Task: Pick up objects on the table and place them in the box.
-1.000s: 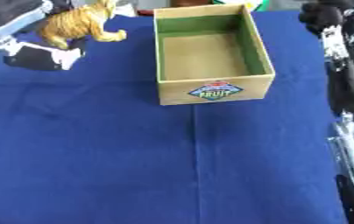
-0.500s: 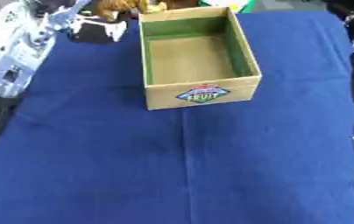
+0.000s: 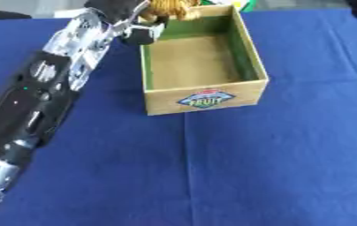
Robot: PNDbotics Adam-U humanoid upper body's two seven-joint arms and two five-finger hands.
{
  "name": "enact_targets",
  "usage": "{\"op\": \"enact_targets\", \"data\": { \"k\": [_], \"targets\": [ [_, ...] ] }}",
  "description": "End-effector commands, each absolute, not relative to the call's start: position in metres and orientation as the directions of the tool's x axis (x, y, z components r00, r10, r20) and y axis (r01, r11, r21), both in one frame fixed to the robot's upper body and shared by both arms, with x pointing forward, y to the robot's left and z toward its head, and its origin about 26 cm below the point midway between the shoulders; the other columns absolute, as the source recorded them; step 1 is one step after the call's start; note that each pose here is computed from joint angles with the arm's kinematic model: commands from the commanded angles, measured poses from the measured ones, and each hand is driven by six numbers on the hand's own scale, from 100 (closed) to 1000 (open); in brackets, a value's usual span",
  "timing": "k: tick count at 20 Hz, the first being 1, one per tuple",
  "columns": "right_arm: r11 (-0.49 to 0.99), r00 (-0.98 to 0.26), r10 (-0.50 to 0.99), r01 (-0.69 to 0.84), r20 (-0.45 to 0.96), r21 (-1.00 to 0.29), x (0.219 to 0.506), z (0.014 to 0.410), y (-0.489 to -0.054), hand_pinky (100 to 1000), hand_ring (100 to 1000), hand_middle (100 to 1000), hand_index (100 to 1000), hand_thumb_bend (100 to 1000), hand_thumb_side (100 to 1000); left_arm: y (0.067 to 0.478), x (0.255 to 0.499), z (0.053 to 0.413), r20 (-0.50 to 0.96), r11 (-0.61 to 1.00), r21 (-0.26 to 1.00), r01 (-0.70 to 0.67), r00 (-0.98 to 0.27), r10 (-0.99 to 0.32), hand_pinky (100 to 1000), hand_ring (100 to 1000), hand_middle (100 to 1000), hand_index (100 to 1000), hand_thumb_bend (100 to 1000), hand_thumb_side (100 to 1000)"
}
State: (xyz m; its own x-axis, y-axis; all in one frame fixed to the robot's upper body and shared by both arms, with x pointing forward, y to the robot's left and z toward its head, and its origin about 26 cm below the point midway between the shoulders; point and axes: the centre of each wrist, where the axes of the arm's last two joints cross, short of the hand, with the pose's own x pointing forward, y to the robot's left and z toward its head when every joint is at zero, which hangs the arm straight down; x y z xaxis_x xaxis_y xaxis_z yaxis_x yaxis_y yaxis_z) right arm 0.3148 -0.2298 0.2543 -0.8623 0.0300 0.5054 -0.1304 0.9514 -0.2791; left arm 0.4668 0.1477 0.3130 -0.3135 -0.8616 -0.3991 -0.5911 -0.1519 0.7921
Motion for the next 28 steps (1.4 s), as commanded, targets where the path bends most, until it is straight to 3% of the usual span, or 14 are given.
{"op": "enact_targets", "data": {
  "k": [1,8,15,16,17,18,19,20,21,22,24,26,28],
  "targets": [
    [0.943,-0.883,0.007,-0.15,0.47,-0.296,0.311,0.265,-0.226,902,819,757,875,100,813,0.15,0.472,0.326,-0.428,-0.181,0.761,-0.622,-0.274,-0.861,476,550,486,575,100,289],
    [0.935,-0.892,-0.031,-0.185,0.451,-0.301,0.311,0.271,-0.219,901,819,757,874,100,814,0.164,0.491,0.305,-0.432,-0.265,0.835,-0.483,-0.274,-0.859,477,555,514,579,100,289],
    [0.926,-0.889,-0.058,-0.218,0.455,-0.309,0.311,0.271,-0.213,902,819,757,875,100,810,0.175,0.499,0.292,-0.438,-0.364,0.886,-0.288,-0.256,-0.862,550,658,634,653,100,281],
    [0.926,-0.887,-0.058,-0.22,0.458,-0.308,0.311,0.27,-0.213,902,819,757,875,100,810,0.175,0.499,0.292,-0.444,-0.378,0.885,-0.271,-0.251,-0.86,563,677,657,672,100,332],
    [0.926,-0.886,-0.058,-0.22,0.46,-0.307,0.311,0.27,-0.213,902,820,756,875,100,809,0.176,0.499,0.293,-0.451,-0.39,0.883,-0.261,-0.245,-0.858,602,741,728,754,100,466],
    [0.926,-0.885,-0.057,-0.22,0.463,-0.307,0.311,0.269,-0.213,902,820,756,875,100,808,0.177,0.498,0.292,-0.466,-0.41,0.877,-0.251,-0.234,-0.853,619,763,752,782,100,494],
    [0.926,-0.883,-0.055,-0.219,0.466,-0.306,0.311,0.268,-0.214,903,820,757,876,100,805,0.177,0.498,0.292,-0.479,-0.428,0.871,-0.243,-0.224,-0.849,656,807,796,838,100,584],
    [0.927,-0.882,-0.054,-0.219,0.469,-0.305,0.311,0.267,-0.214,903,820,757,876,100,805,0.177,0.497,0.292,-0.489,-0.442,0.866,-0.236,-0.211,-0.846,675,829,821,881,136,669],
    [0.926,-0.881,-0.055,-0.221,0.471,-0.305,0.311,0.267,-0.214,903,821,757,876,100,806,0.176,0.497,0.293,-0.499,-0.453,0.86,-0.235,-0.198,-0.844,698,855,848,933,358,801],
    [0.925,-0.88,-0.056,-0.224,0.472,-0.307,0.311,0.267,-0.213,903,821,757,876,100,807,0.175,0.496,0.293,-0.51,-0.464,0.852,-0.242,-0.18,-0.841,704,861,855,954,470,859],
    [0.923,-0.879,-0.058,-0.228,0.473,-0.309,0.311,0.266,-0.212,903,821,757,876,100,808,0.173,0.494,0.299,-0.531,-0.479,0.826,-0.296,-0.126,-0.838,717,876,869,971,780,1000],
    [0.925,-0.878,-0.058,-0.227,0.476,-0.305,0.311,0.265,-0.213,904,821,757,877,100,805,0.172,0.492,0.302,-0.546,-0.49,0.795,-0.357,-0.07,-0.835,721,879,871,971,875,1000],
    [0.927,-0.875,-0.056,-0.224,0.48,-0.3,0.311,0.264,-0.214,904,821,757,878,100,803,0.172,0.49,0.304,-0.557,-0.497,0.765,-0.409,-0.033,-0.83,722,881,874,970,883,1000]
  ]
}}
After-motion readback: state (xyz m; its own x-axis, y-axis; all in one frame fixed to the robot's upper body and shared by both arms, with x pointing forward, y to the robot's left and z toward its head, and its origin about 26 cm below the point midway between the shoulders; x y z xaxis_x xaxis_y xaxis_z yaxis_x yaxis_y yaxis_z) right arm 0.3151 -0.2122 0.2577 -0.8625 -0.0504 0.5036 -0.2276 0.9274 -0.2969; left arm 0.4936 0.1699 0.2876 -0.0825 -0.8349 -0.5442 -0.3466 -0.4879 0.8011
